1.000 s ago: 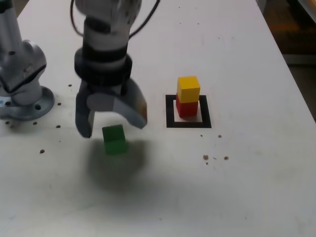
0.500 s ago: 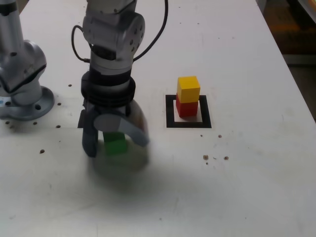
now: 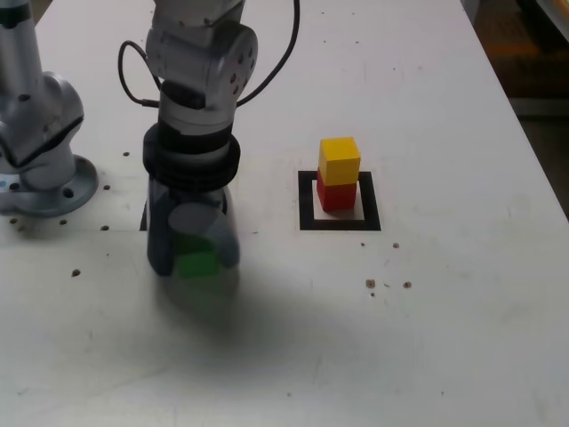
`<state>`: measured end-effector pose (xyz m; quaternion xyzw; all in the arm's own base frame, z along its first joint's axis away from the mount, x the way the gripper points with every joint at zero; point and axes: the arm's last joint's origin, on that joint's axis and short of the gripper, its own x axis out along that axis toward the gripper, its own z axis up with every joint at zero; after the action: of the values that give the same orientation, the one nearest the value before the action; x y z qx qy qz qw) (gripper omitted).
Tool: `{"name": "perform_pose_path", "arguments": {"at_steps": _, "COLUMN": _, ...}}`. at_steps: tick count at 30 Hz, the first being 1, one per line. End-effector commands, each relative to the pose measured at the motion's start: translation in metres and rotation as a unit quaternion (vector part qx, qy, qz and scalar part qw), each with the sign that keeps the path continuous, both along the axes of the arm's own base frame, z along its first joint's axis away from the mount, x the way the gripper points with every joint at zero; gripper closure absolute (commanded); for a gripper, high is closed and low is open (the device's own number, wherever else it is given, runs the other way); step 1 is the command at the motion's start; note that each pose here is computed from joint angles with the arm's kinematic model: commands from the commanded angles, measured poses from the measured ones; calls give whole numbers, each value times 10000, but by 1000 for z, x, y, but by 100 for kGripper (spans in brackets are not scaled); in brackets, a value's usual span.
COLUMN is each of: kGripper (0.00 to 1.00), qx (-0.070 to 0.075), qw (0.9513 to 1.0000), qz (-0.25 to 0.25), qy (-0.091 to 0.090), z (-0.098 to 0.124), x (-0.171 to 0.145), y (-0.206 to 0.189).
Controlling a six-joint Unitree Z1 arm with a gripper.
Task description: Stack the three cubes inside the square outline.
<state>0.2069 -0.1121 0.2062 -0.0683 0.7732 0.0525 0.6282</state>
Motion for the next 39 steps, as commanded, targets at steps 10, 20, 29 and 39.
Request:
{"name": "perform_pose_path", "arguments": {"at_steps": 10, "kGripper": 84, "qx": 822, "qw": 9946, "qz": -476, "qy": -417, "z": 127, "x": 23, "y": 13}}
{"name": "perform_pose_path", "arguments": {"at_steps": 20, "kGripper": 85, "qx": 717, "qw": 9875, "qz": -1141, "qy": -814, "z": 177, "x": 81, "y": 60}}
{"name": "perform_pose_path", "arguments": {"at_steps": 29, "kGripper": 85, "qx": 527, "qw": 9887, "qz": -1190, "qy": -748, "z": 166, "x": 120, "y": 65}}
{"name": "perform_pose_path", "arguments": {"at_steps": 39, "kGripper": 85, "qx": 466, "qw": 9913, "qz": -1151, "qy": -446, "z": 145, "x": 137, "y": 65}}
